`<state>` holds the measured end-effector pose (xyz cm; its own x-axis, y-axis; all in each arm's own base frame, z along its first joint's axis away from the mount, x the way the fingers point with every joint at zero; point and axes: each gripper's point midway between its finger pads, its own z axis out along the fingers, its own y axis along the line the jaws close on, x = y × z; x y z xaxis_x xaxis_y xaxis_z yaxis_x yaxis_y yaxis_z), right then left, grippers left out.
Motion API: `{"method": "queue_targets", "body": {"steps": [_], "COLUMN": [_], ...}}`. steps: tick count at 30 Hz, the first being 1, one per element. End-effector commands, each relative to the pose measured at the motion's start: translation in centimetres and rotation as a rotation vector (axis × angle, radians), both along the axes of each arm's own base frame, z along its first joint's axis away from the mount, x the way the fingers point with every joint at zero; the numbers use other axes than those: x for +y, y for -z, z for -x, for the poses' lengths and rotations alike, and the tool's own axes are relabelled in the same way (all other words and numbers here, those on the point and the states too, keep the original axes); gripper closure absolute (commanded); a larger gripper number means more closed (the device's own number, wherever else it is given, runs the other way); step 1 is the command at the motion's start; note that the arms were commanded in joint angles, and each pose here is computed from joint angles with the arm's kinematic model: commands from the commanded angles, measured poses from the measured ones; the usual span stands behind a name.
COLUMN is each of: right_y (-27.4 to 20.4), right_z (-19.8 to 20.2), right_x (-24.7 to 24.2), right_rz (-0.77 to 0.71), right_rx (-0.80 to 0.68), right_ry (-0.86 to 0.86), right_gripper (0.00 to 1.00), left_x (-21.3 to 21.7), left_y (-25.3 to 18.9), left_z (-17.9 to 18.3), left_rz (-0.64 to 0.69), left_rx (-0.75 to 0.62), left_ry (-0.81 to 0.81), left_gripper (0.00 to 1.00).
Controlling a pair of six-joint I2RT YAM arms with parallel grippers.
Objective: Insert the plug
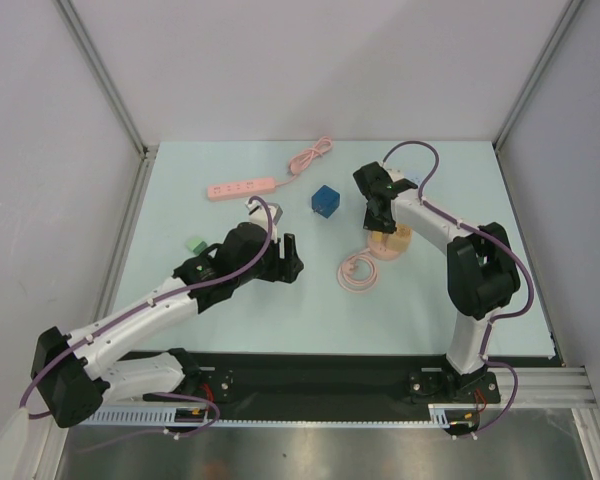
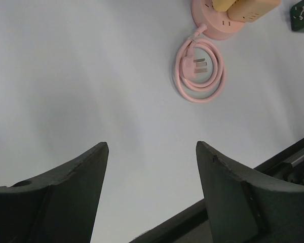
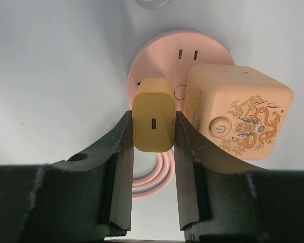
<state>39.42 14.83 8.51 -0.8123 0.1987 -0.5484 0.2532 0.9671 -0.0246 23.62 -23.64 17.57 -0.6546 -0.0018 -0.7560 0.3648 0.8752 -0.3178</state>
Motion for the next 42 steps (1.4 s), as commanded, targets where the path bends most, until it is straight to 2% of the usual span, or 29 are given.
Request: {"method": "queue_targets", "body": {"steps": [1, 14, 25, 35, 42], "right_y": [-1.8, -2.9, -1.9, -0.1, 3.6], "right_z": [-1.0, -1.0, -1.2, -0.1, 1.4], "right_x": [-0.4, -0.8, 0.1, -0.2, -0.5], "right_rz": [0.014, 0.017, -0.017, -0.012, -0.020], "right_rx": [-0.071, -0.097, -0.092, -0.062, 0.019], "right_ry": [0.023, 0.034, 0.025, 0.048, 0.063], "right_gripper": [1.00, 1.00, 1.00, 1.00, 1.00], "left_x": [0.0, -0.2, -0.1, -0.2, -0.3], "left_y": [-0.8, -0.4, -0.2, 0.0, -0.4], "left_z": [-0.5, -0.4, -0.4, -0.3, -0.4], "left_rz": [0.007, 0.006, 0.003, 0.000, 0.009], "left_rx": [-0.026, -0.018, -0.017, -0.011, -0.017], "left_ry": [0.003, 0.012, 0.008, 0.012, 0.015], "left_gripper": [0.24, 0.23, 0.23, 0.23, 0.23]}}
